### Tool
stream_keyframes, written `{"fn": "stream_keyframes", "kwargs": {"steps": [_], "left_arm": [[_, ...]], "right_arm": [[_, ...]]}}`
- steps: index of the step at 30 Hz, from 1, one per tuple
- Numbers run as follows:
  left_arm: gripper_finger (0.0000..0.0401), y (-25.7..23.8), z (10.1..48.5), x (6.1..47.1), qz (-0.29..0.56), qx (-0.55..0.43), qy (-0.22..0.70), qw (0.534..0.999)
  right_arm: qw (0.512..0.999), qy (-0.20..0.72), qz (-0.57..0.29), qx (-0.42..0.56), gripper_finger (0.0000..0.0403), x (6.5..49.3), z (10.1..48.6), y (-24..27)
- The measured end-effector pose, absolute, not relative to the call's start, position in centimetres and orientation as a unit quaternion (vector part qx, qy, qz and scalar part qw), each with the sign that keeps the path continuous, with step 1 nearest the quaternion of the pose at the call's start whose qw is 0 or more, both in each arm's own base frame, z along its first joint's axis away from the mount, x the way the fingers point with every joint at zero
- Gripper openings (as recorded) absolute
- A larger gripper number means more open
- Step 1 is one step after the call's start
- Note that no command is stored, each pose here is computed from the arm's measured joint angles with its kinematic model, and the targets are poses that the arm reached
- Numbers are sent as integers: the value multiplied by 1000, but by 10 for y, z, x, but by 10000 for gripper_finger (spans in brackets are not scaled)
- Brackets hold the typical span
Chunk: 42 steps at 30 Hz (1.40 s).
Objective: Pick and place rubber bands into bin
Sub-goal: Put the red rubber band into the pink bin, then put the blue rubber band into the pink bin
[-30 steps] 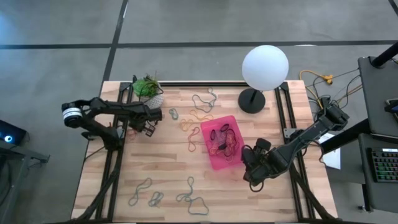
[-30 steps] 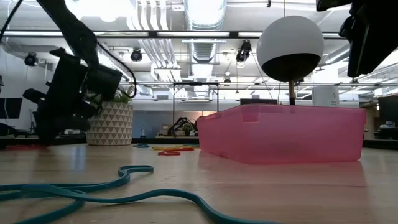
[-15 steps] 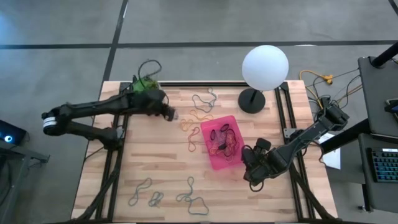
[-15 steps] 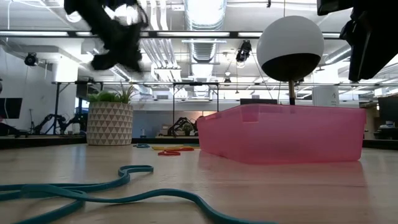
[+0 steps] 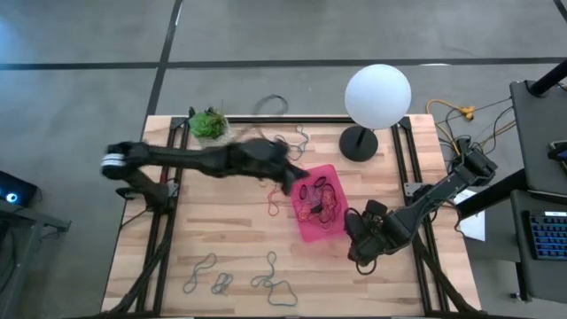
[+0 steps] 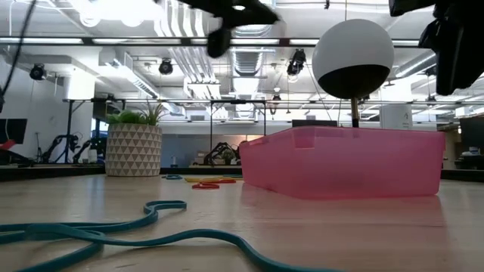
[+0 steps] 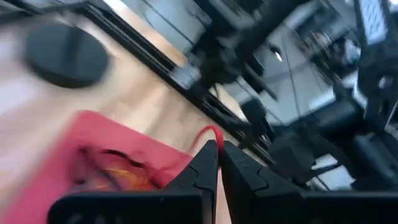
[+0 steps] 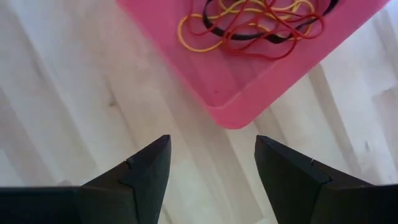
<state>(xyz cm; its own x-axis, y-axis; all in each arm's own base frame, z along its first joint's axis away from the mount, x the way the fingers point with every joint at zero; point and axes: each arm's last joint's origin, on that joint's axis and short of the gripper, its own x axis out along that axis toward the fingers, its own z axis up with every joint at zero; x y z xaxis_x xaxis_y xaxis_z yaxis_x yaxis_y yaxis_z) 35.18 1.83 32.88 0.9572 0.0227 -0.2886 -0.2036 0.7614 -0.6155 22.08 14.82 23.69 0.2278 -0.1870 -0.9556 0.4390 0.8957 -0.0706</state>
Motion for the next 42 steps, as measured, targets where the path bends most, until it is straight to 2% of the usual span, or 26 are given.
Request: {"fn": "stream_keyframes", "kwargs": {"steps": [5,10,13,17,21,25,29,31,36,42], "left_arm": [[0,13,311,408,50,-294,188,936],[5,16,288,431,99,-268,282,916],[33,15,273,432,114,-255,333,901],[85,5,273,432,103,-251,340,900],[126,-11,289,422,61,-211,341,914],[138,-27,305,396,54,-141,387,910],[139,-32,301,370,119,-74,475,869],[140,-35,296,358,124,-52,526,840],[139,-70,278,327,11,1,630,777],[139,-135,260,293,-92,23,651,753]], "right_arm": [[777,580,-206,132,219,214,242,160],[774,571,-219,163,219,202,241,174],[773,568,-223,174,219,196,240,180],[777,559,-230,176,219,192,239,184],[780,556,-232,172,219,191,239,183],[786,553,-227,158,219,192,239,183],[793,544,-230,150,219,192,239,182],[795,543,-228,144,219,193,239,182],[795,546,-225,136,219,195,239,179],[796,548,-222,131,219,197,239,177]]}}
